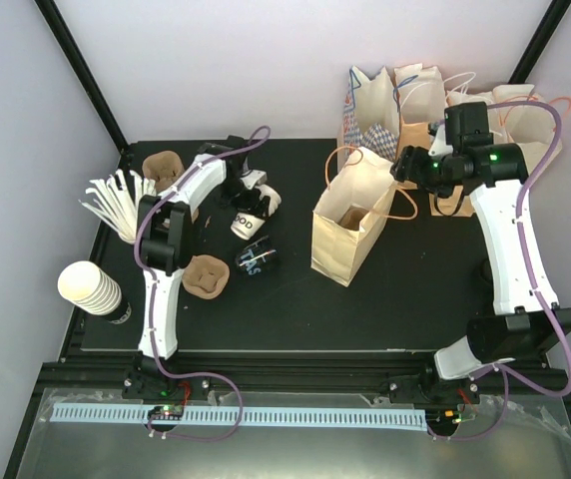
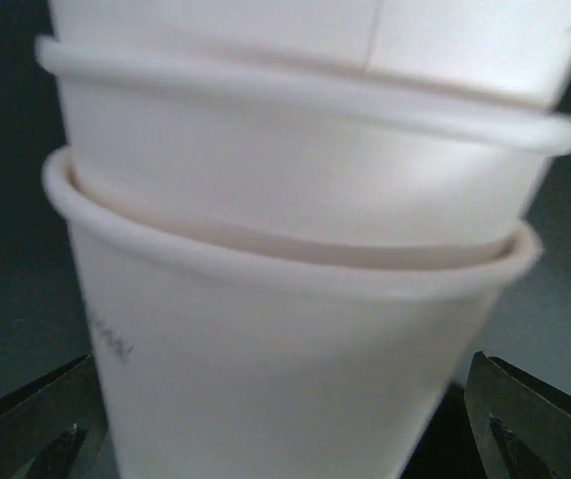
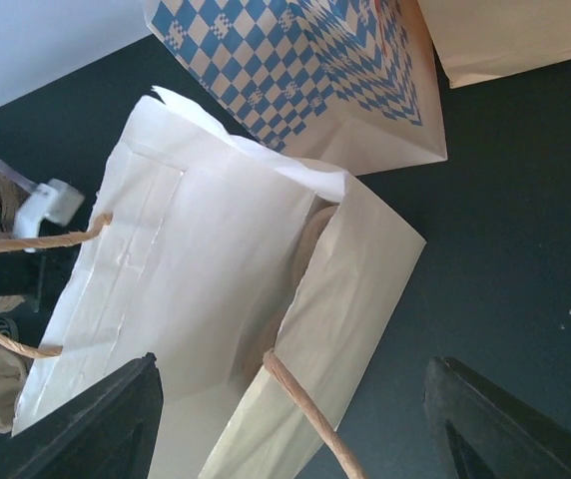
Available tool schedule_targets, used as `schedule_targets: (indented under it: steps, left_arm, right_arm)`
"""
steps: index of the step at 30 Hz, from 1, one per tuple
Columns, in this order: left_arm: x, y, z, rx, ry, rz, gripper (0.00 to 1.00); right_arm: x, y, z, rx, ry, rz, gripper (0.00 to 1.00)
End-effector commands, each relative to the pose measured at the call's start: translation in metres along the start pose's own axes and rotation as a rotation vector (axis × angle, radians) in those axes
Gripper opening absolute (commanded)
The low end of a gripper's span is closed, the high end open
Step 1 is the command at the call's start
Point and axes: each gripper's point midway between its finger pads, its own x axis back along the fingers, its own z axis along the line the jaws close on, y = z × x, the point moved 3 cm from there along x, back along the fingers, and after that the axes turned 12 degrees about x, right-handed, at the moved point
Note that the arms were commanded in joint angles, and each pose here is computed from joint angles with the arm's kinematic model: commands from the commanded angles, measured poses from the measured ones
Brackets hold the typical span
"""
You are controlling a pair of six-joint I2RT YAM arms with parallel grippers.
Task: Pack the takeout coffee
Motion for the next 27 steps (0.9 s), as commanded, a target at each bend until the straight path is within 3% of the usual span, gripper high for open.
schedule_targets:
  steps: [1,6,13,18,27]
  left_arm:
    - [-0.015,-0.010,0.007,0.007,0.039,0.055,0.99]
    - [-0.029,-0.021,0.014,0.031,0.063,0.073,0.95]
    - [-0.033,-0.032,0.014,0.040,0.044,0.072,0.73]
    - [0.010,-0.031,0.002,0.007,0.020,-0.079,0.61]
    - [0.125,-0.064,-0.053,-0.087,-0.213,-0.469,0.64]
  right_arm:
    - [0.003,0.006,0.006,0.022,0.033,-0.004,0.74]
    - [0.002,0.006,0.008,0.017,0.050,0.003,0.74]
    - [0.015,0.008,0.014,0.035,0.073,-0.021,0.74]
    - [0.031,0.015,0.030,0.072,0.151,-0.042,0.74]
    - [0.059,0.002,0.146,0.394,0.516,-0.049,0.71]
